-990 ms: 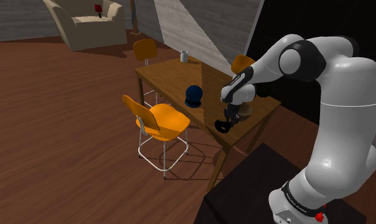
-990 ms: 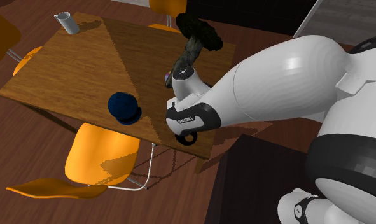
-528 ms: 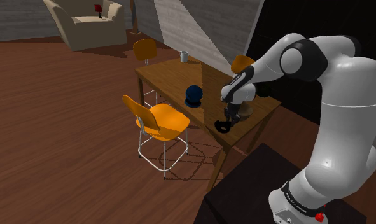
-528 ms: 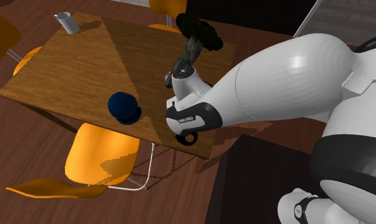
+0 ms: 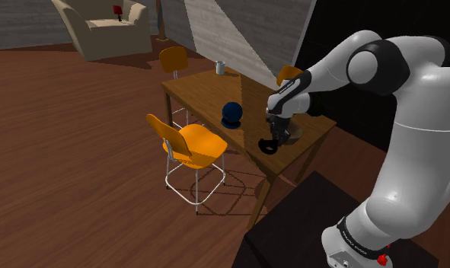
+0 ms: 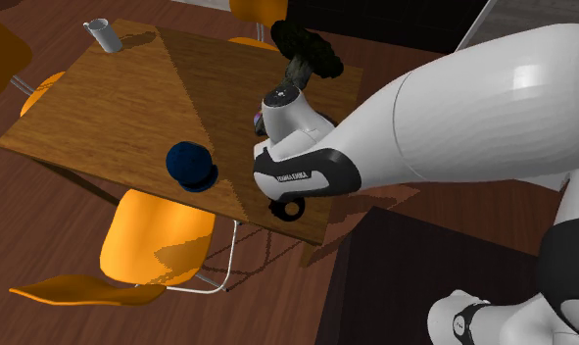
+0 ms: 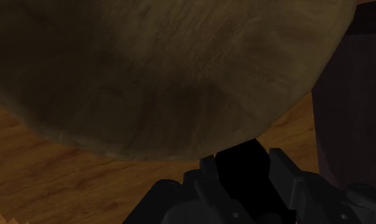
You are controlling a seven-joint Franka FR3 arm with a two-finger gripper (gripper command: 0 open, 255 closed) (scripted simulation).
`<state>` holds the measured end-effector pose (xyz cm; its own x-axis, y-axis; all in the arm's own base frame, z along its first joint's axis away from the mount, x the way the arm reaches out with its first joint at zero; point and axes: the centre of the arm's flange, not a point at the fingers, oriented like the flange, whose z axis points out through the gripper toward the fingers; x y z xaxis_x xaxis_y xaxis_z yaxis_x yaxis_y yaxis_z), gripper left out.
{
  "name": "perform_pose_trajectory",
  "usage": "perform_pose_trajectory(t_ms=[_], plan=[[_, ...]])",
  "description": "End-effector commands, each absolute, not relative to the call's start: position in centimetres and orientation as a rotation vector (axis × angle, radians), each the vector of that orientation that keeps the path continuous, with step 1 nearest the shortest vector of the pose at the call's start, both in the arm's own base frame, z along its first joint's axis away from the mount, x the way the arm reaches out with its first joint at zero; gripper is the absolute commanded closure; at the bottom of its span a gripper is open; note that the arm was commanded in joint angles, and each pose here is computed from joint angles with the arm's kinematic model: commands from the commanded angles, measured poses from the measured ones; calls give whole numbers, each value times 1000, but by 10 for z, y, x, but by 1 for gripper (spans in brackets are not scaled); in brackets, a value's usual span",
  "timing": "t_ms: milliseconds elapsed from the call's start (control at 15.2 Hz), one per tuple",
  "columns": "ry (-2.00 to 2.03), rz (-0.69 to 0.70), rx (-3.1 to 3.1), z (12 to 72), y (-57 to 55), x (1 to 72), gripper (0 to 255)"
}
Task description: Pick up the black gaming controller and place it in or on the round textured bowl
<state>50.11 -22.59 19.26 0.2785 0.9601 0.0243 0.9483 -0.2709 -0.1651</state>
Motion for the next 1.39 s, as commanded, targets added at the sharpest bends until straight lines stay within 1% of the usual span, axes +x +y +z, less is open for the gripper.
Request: perform_pose_trajectory(t_ms=[0, 1320], plan=[[-1799, 121, -2391, 204, -227, 500, 255], [-1799, 121, -2391, 309, -227, 500, 255]])
